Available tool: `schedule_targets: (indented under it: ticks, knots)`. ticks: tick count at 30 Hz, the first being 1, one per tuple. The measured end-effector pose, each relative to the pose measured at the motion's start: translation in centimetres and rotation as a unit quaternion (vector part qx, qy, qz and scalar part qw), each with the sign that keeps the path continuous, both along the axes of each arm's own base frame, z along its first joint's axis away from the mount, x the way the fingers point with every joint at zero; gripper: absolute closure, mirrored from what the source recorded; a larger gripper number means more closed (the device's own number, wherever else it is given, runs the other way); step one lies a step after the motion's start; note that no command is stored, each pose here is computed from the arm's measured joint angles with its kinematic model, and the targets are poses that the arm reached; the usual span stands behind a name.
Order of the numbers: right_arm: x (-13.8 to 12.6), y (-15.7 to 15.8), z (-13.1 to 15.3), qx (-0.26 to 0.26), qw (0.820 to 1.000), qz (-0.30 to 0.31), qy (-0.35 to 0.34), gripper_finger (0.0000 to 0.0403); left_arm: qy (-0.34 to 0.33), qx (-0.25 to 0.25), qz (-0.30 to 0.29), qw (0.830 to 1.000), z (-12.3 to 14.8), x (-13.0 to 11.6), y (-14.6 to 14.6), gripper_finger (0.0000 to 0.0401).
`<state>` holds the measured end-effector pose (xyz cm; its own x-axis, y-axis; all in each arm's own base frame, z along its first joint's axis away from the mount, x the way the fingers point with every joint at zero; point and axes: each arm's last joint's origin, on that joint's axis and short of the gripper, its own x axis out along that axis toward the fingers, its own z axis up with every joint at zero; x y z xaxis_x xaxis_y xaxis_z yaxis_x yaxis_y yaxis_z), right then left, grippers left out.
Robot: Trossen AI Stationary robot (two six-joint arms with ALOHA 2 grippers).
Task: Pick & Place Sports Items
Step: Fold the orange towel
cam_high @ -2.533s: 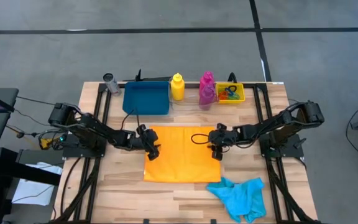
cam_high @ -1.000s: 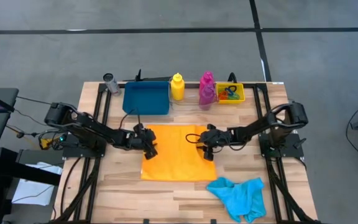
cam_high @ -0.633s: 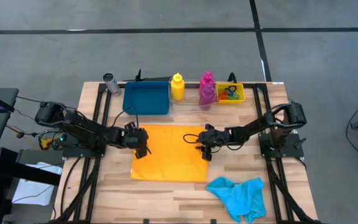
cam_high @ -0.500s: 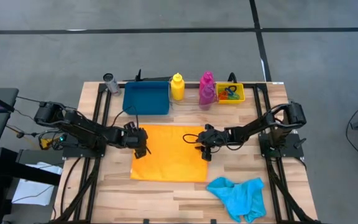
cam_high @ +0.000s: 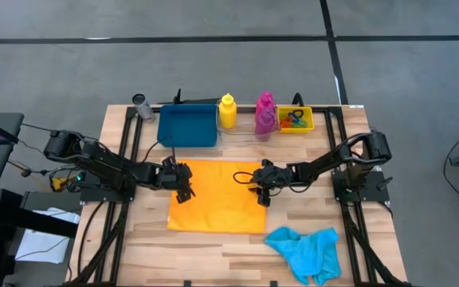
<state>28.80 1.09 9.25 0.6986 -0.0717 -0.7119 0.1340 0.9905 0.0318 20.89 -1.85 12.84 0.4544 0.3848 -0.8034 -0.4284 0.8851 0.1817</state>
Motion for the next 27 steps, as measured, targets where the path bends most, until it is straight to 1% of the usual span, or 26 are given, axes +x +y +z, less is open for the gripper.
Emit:
schedule_targets:
  ticks: [6,13,16,18,21,23,25,27]
  knots:
    - [-0.2,0.0,0.8,0.002,1.0,0.005,-0.008,0.0234,-0.016,-0.002,0.0,1.0,0.2,0.3,0.0,0.016]
    - [-0.2,0.2,3.0,0.005,0.999,0.01,-0.052,0.0234,-0.033,-0.005,-0.001,0.999,0.3,0.6,-0.1,0.016]
    - [-0.2,0.1,4.0,0.006,0.997,0.009,-0.073,0.0234,-0.053,-0.009,-0.002,0.999,0.5,0.9,-0.1,0.016]
    - [-0.3,0.0,4.7,-0.008,0.996,-0.006,-0.088,0.0234,-0.072,-0.014,-0.003,0.997,0.7,1.2,-0.2,0.016]
    - [-0.5,-0.3,5.9,-0.053,0.992,-0.036,-0.11,0.0234,-0.099,-0.021,0.0,0.995,1.1,1.6,-0.3,0.016]
    - [-0.6,-0.6,6.5,-0.084,0.987,-0.066,-0.119,0.0234,-0.112,-0.032,0.01,0.993,1.4,1.5,-0.3,0.016]
    - [-0.7,-1.1,6.9,-0.101,0.982,-0.095,-0.126,0.0234,-0.124,-0.06,0.021,0.99,1.9,1.3,-0.1,0.016]
    - [-0.8,-1.9,7.3,-0.096,0.981,-0.108,-0.133,0.0234,-0.137,-0.097,0.036,0.985,2.6,1.0,0.2,0.016]
